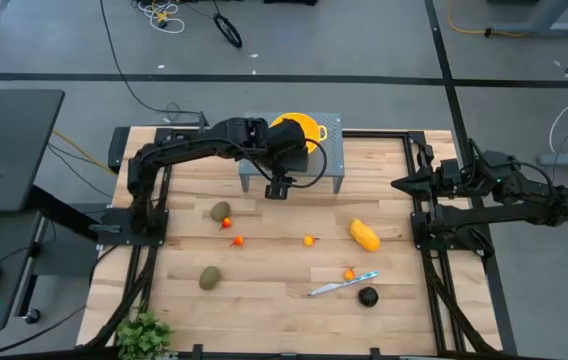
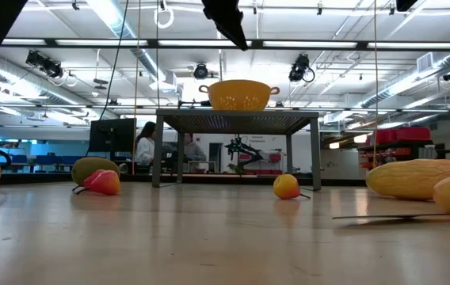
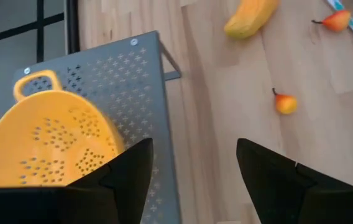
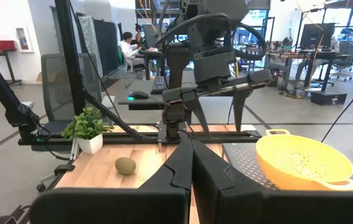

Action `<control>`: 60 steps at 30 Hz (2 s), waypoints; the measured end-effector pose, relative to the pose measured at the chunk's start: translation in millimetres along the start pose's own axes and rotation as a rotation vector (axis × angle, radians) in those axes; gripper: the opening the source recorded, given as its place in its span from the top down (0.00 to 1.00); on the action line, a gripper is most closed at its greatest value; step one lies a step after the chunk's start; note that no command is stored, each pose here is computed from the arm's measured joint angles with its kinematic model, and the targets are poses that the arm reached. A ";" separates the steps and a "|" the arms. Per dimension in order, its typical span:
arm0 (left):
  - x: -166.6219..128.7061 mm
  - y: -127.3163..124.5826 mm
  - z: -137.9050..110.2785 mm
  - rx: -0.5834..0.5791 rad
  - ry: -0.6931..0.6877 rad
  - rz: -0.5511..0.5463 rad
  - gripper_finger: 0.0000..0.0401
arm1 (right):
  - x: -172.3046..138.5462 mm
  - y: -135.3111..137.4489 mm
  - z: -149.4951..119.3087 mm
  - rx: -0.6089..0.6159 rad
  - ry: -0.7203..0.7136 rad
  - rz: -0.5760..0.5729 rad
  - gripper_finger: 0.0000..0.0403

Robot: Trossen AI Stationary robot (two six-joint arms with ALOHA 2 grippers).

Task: Pick & Place Fruit
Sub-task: Put the yellow pear into the yellow strainer bowl on the shelf

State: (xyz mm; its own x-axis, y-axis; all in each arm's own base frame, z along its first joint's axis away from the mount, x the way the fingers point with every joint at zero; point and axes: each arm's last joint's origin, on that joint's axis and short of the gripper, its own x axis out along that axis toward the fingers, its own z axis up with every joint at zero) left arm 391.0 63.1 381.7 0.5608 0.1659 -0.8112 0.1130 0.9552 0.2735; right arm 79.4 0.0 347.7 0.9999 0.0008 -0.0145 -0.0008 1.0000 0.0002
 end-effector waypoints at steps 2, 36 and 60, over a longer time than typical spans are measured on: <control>-0.1 -1.0 -0.2 0.001 -0.001 -0.018 0.40 | 0.0 0.0 0.1 0.000 0.000 0.000 0.98; -28.5 -7.9 -47.4 -0.083 -0.054 -0.033 0.40 | -0.1 0.0 0.0 0.000 -0.001 0.000 0.98; -99.7 -2.1 -125.1 -0.177 -0.220 0.203 0.40 | -0.1 0.0 0.0 0.000 -0.001 0.000 0.98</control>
State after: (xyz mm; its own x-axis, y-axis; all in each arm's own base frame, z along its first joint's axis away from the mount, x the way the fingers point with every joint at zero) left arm 232.2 75.3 397.4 0.7226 0.3186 -0.6135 -0.1522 0.9390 0.3084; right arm 79.4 0.0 347.8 0.9999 0.0011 -0.0139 -0.0011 1.0000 0.0002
